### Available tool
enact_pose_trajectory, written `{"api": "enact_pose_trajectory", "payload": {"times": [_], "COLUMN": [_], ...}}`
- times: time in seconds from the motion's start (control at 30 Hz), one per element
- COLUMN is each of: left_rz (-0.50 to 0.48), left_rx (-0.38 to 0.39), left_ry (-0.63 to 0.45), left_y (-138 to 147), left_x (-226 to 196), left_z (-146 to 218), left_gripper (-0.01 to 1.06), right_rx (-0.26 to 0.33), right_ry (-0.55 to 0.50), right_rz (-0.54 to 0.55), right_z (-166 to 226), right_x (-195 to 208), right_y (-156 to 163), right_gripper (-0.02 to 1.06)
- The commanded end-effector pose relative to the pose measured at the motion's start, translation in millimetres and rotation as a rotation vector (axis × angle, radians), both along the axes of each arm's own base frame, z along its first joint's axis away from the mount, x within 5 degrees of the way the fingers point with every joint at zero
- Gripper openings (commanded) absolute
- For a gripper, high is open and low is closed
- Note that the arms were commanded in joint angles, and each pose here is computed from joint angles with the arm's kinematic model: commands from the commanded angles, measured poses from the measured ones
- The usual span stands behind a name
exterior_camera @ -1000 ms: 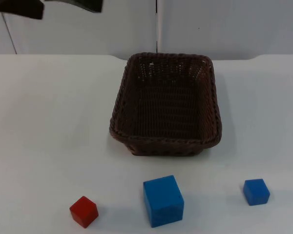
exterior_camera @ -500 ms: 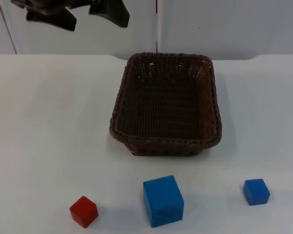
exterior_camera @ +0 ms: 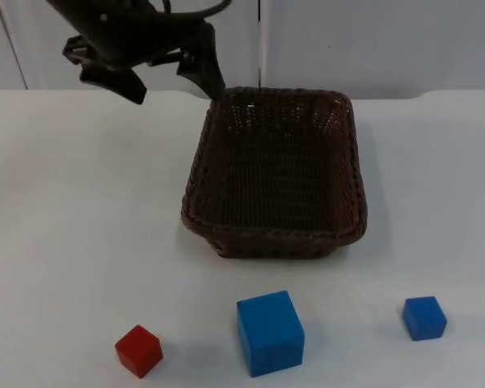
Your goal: Pick up the basket with the left hand and place the largest block into the basket with the right hand.
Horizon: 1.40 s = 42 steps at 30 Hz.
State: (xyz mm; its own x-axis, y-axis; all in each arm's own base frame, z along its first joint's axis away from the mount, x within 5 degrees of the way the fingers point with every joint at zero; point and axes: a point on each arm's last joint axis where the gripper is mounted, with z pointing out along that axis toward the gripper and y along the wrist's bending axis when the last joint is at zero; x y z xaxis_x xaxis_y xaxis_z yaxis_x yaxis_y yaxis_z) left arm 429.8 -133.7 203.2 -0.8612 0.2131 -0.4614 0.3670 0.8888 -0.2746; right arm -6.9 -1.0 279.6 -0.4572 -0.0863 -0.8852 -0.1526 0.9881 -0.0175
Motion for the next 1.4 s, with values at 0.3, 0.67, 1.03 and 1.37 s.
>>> {"api": "enact_pose_trajectory", "payload": {"times": [0.3,0.67,1.03,1.37], "left_rz": [0.05,0.057,0.078,0.078], "left_rx": [0.068,0.101,0.101,0.109], "left_ry": [0.055,0.133,0.185,0.215], "left_y": [-18,-34,-37,-37], "left_x": [26,44,49,49], "left_z": [-21,-57,-87,-103], "left_gripper": [1.05,1.05,1.05,0.83], "right_rx": [0.006,0.006,0.006,0.006], "right_ry": [-0.006,-0.006,-0.006,-0.006], "right_rz": [-0.014,-0.014,-0.014,-0.014], "right_z": [0,0,0,0], "right_x": [0,0,0,0], "right_y": [0,0,0,0], "right_gripper": [1.05,1.05,1.05,1.05]}}
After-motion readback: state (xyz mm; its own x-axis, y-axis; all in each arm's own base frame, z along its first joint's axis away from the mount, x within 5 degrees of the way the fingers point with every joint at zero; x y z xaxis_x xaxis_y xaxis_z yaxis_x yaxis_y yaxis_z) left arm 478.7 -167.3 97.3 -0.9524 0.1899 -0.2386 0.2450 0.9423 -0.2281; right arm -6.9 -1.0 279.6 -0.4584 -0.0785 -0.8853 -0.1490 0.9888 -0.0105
